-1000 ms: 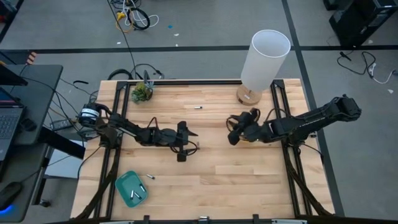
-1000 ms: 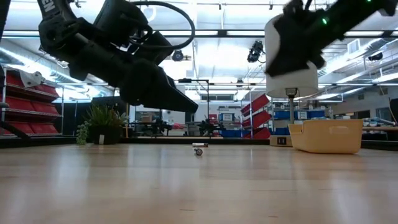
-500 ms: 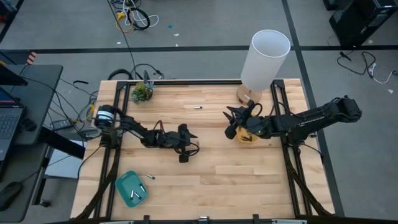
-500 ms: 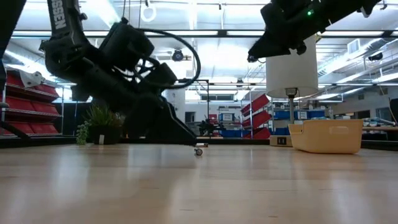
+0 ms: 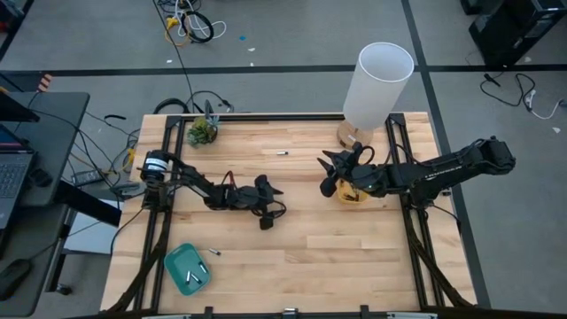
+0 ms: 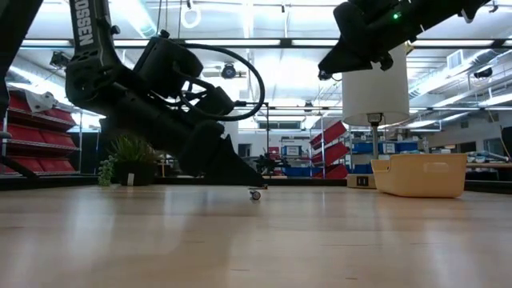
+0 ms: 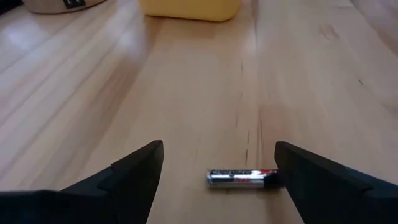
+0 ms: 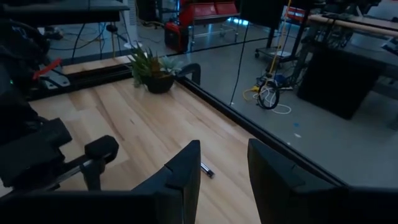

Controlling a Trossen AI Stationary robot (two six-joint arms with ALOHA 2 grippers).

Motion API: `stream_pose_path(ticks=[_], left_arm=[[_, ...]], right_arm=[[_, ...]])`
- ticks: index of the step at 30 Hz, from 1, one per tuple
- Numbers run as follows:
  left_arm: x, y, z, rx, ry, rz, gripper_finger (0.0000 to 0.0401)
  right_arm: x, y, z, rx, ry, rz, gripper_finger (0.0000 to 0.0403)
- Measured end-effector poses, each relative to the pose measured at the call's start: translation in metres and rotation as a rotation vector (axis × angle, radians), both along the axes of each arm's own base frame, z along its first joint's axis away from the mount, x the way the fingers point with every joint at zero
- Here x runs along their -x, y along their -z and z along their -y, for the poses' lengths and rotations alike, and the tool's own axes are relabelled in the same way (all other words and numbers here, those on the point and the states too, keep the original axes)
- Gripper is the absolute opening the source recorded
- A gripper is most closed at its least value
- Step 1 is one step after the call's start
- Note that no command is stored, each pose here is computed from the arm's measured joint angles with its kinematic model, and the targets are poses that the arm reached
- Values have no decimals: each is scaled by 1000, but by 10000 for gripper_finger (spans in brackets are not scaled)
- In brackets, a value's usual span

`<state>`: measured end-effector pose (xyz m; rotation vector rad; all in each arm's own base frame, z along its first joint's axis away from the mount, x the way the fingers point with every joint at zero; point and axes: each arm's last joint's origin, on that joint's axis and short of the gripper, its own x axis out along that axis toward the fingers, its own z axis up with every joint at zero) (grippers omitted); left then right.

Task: Sort batteries
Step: Put the silver battery into the blue bin

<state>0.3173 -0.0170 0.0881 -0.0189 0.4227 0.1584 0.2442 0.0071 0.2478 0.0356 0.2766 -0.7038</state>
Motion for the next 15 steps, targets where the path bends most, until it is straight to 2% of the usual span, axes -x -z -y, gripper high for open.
stream_pose_path(ticks=[15], left_arm=[[2,4,3,37,27,-49,326]], right_arm=[[0,0,0,-1,-1,4,119]])
